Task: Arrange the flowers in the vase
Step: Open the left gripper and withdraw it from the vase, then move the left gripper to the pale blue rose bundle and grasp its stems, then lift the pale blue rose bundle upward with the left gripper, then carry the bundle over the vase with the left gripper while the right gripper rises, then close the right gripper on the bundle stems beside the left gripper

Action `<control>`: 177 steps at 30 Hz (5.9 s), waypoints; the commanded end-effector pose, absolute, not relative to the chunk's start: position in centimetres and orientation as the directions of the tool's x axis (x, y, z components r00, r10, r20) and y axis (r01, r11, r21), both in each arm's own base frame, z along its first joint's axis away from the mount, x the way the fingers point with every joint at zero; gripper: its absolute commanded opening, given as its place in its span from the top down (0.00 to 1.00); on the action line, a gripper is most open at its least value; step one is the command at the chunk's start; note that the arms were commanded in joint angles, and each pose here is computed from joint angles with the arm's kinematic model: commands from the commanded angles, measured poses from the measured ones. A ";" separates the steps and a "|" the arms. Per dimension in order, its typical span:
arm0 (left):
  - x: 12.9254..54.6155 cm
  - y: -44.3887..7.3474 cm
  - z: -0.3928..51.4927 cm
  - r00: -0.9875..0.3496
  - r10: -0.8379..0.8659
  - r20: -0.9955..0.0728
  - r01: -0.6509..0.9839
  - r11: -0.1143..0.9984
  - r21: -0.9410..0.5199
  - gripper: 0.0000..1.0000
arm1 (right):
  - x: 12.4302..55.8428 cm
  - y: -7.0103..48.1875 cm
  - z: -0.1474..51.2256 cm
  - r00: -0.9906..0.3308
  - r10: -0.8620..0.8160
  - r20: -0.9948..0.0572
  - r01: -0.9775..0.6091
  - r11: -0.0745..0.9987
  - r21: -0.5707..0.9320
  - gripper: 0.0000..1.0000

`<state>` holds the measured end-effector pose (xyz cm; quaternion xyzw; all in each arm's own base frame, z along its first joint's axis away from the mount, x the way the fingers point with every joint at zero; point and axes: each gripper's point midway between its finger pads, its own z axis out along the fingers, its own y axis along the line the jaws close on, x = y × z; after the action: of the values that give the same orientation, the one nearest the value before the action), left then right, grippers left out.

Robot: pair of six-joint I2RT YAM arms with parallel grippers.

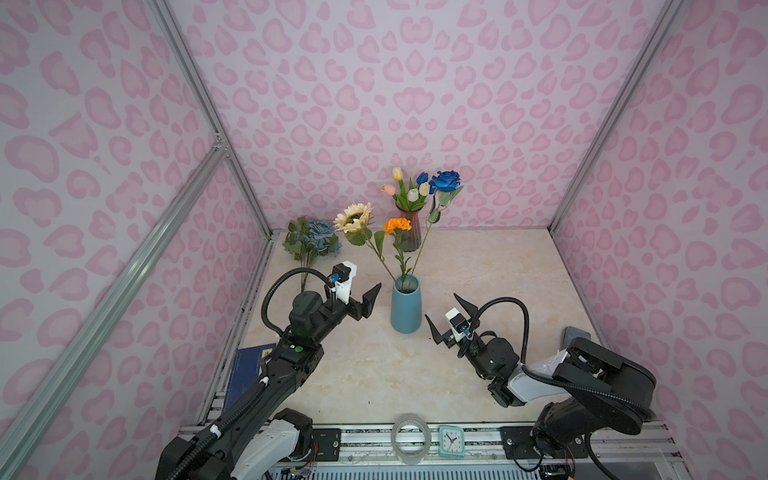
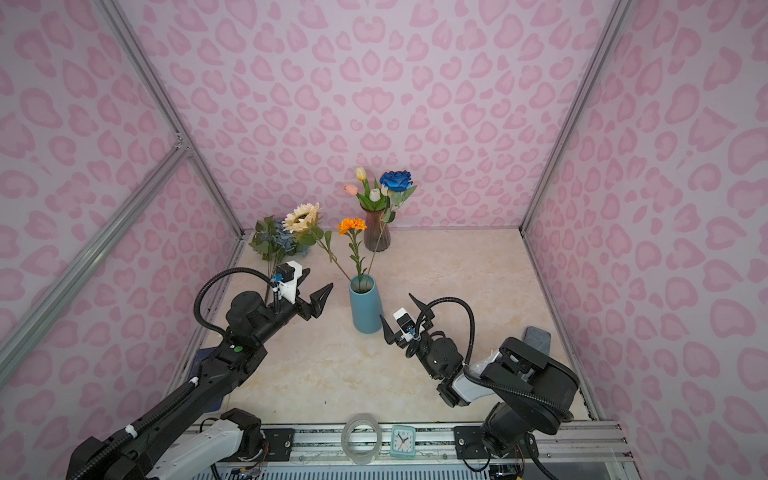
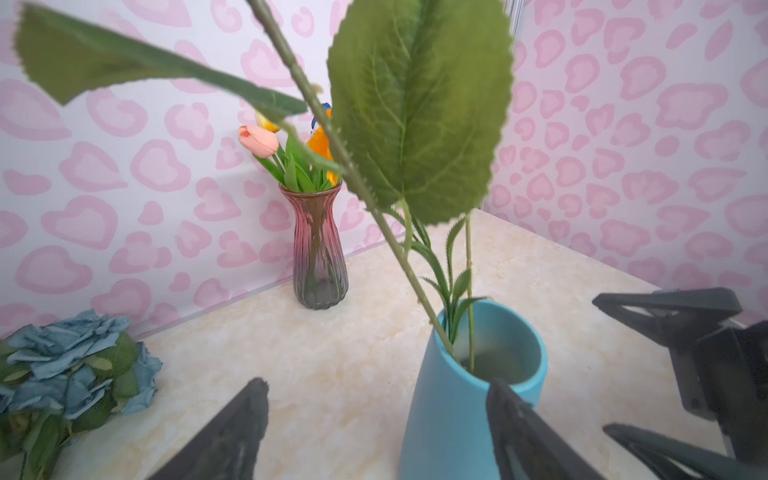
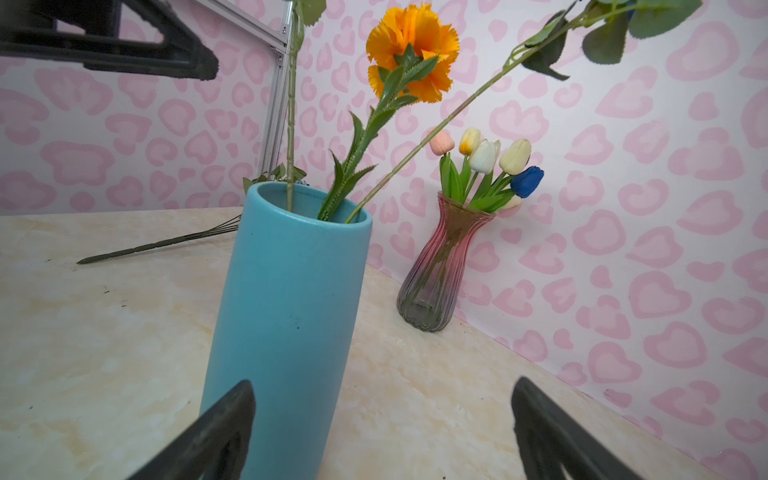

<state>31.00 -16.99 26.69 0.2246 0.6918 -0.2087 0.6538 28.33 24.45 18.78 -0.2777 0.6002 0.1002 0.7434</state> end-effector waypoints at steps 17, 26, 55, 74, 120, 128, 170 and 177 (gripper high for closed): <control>42.9 2.9 12.4 -0.762 -0.177 -0.623 -0.234 0.972 0.010 0.37 | 27.2 25.2 19.9 0.333 -0.234 -0.913 -0.437 0.820 -0.370 0.05; 43.4 5.7 5.0 -0.952 -0.143 -0.272 -0.178 0.978 0.111 0.37 | 26.9 25.7 19.7 0.343 -0.267 -0.900 -0.428 0.809 -0.403 0.05; 44.1 6.9 0.9 -0.981 -0.063 -0.181 -0.092 0.983 0.158 0.74 | 25.6 27.2 19.3 0.368 -0.250 -0.896 -0.497 0.762 -0.416 0.06; 43.9 6.1 5.9 -0.926 -0.094 -0.367 -0.138 0.986 0.095 0.97 | 25.4 27.4 19.4 0.384 -0.291 -0.877 -0.465 0.759 -0.455 0.06; 24.0 -10.8 44.8 0.334 -0.227 -0.915 0.576 0.817 0.007 0.97 | 25.5 27.4 19.8 0.387 -0.312 -0.868 -0.430 0.771 -0.469 0.06; 20.9 -14.9 45.3 0.322 -0.303 -0.897 0.747 0.663 0.045 0.97 | 24.9 28.1 25.1 0.411 -0.223 -0.884 -0.484 0.768 -0.419 0.04; 19.3 -22.4 44.7 0.257 -0.433 -0.864 0.916 0.393 0.076 0.97 | 19.1 37.2 47.2 0.109 0.264 -0.958 -0.993 0.066 -0.095 0.48; 19.8 -22.7 44.4 0.251 -0.422 -0.871 0.917 0.393 0.073 0.97 | 19.5 37.2 47.3 0.117 0.271 -0.955 -0.991 0.091 -0.096 0.58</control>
<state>20.39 -22.93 43.21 0.2995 0.4305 -0.4605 0.7162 19.55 37.26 46.70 -0.4359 0.4265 0.5168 0.6008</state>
